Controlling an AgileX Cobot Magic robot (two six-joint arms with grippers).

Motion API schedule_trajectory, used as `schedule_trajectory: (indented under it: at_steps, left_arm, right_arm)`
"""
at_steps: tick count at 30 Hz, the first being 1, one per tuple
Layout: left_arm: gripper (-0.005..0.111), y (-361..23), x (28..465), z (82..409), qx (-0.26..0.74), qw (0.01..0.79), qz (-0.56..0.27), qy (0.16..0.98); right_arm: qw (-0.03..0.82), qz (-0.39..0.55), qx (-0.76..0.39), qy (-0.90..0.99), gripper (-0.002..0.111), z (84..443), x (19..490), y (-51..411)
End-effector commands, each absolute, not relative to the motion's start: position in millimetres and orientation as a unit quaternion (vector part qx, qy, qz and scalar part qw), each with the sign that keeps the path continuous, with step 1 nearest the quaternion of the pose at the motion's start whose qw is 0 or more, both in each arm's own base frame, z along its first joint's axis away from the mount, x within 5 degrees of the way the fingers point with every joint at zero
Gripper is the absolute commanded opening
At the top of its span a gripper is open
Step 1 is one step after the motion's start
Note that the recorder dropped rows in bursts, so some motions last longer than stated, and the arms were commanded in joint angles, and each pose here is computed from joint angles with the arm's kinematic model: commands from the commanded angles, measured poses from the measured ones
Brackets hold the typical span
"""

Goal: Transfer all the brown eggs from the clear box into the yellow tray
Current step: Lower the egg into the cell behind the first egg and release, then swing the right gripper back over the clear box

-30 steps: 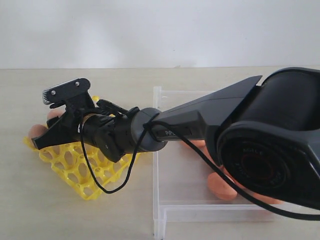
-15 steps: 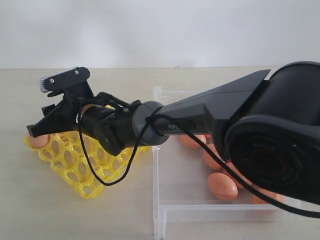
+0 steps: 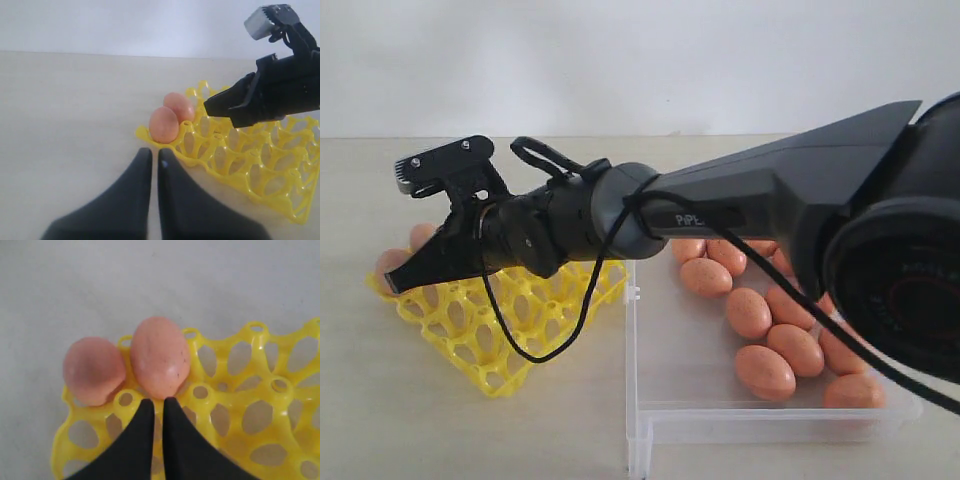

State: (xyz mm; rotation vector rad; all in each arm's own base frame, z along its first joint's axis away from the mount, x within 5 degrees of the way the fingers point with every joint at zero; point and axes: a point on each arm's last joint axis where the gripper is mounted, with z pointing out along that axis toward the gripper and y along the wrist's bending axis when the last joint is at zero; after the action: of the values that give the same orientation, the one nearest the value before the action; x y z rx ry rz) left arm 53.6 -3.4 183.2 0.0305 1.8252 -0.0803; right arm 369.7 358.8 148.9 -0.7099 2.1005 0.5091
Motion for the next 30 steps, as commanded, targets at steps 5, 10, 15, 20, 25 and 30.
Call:
schedule_trajectory:
  at_steps: [5, 10, 15, 20, 25, 30]
  left_arm:
    - [0.004, -3.7, 53.5, 182.7, 0.014, 0.612, -0.038, 0.790]
    - [0.004, -3.7, 53.5, 182.7, 0.014, 0.612, -0.038, 0.790]
    - [0.004, -3.7, 53.5, 182.7, 0.014, 0.612, -0.038, 0.790]
    - [0.004, -4.3, 53.4, 182.7, 0.018, 0.612, -0.041, 0.790]
    - [0.004, -4.9, 53.4, 182.7, 0.022, 0.611, -0.044, 0.790]
    - [0.004, -4.9, 53.4, 182.7, 0.022, 0.611, -0.044, 0.790]
  right_arm:
    - [0.425, 0.204, -0.304, 0.828, 0.000, 249.0, 347.4, 338.2]
    - [0.429, 0.207, -0.299, 0.827, 0.000, 272.7, 314.8, 306.5]
    - [0.486, 0.222, -0.282, 0.797, 0.000, 286.8, 268.9, 258.6]
    - [0.415, 0.159, -0.322, 0.836, 0.000, 284.4, 238.2, 212.3]
    - [0.216, 0.053, -0.264, 0.939, 0.000, 277.1, 239.4, 155.0]
    - [0.057, -0.053, -0.232, 0.970, 0.000, 273.8, 258.6, 105.6]
